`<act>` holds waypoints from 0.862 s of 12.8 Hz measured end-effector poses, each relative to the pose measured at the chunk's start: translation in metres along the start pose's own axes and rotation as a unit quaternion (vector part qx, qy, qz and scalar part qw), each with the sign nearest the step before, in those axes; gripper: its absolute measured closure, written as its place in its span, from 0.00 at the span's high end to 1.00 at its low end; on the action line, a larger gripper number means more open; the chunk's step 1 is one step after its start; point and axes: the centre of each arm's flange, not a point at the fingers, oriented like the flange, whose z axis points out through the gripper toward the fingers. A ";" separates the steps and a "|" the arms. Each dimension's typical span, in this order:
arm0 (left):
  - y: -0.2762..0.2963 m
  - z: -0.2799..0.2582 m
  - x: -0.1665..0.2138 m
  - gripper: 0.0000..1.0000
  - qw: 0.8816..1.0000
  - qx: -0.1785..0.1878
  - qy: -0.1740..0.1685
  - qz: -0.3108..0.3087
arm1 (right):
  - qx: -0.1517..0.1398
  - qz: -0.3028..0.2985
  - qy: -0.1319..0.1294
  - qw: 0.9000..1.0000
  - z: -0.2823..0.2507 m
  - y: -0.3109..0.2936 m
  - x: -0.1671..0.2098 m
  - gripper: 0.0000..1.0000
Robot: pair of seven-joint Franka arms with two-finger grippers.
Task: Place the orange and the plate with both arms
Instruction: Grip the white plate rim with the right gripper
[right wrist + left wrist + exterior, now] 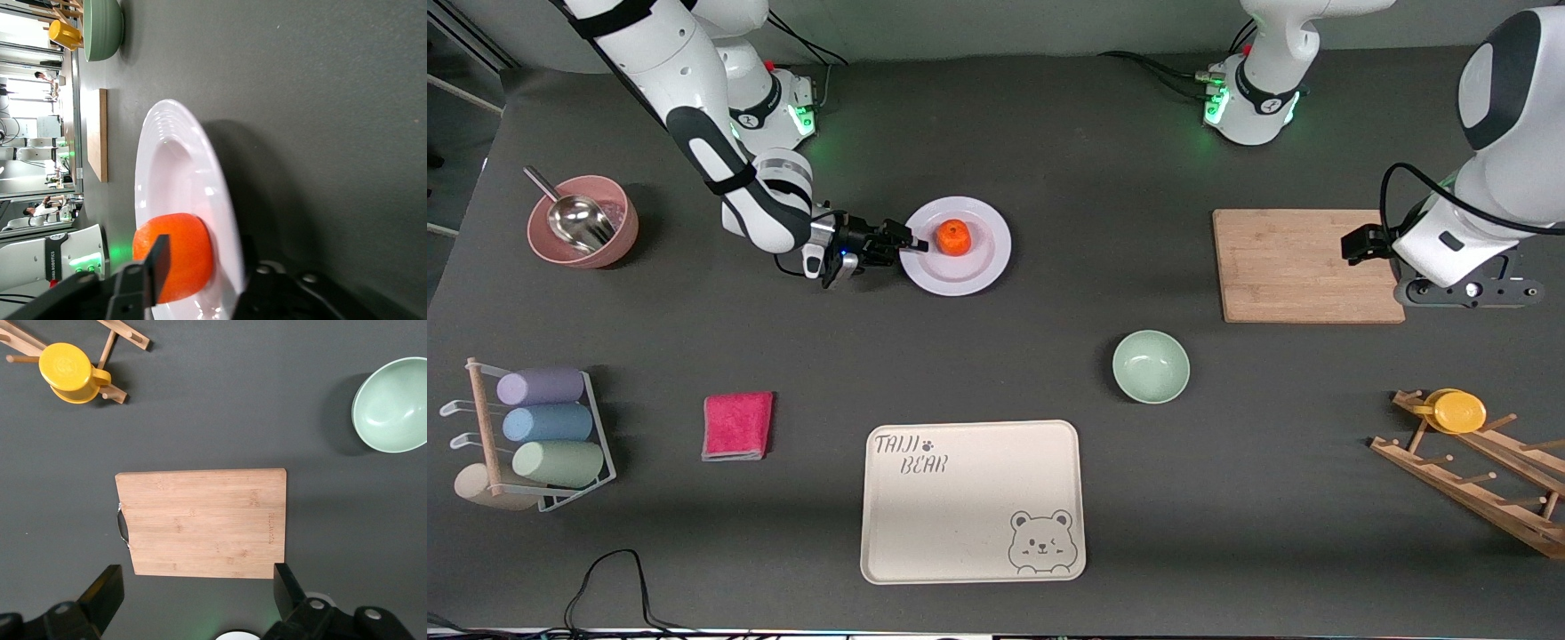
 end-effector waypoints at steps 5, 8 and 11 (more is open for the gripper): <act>0.000 0.000 0.001 1.00 1.000 0.001 0.000 0.001 | 0.001 -0.001 0.008 1.000 -0.001 -0.002 0.006 0.09; -0.002 -0.001 0.002 1.00 1.000 0.009 0.002 0.002 | 0.009 0.010 0.030 0.999 -0.004 -0.011 0.026 0.09; -0.002 0.000 0.003 1.00 1.000 0.010 0.001 0.002 | 0.030 0.041 0.063 0.997 -0.015 -0.045 0.066 0.09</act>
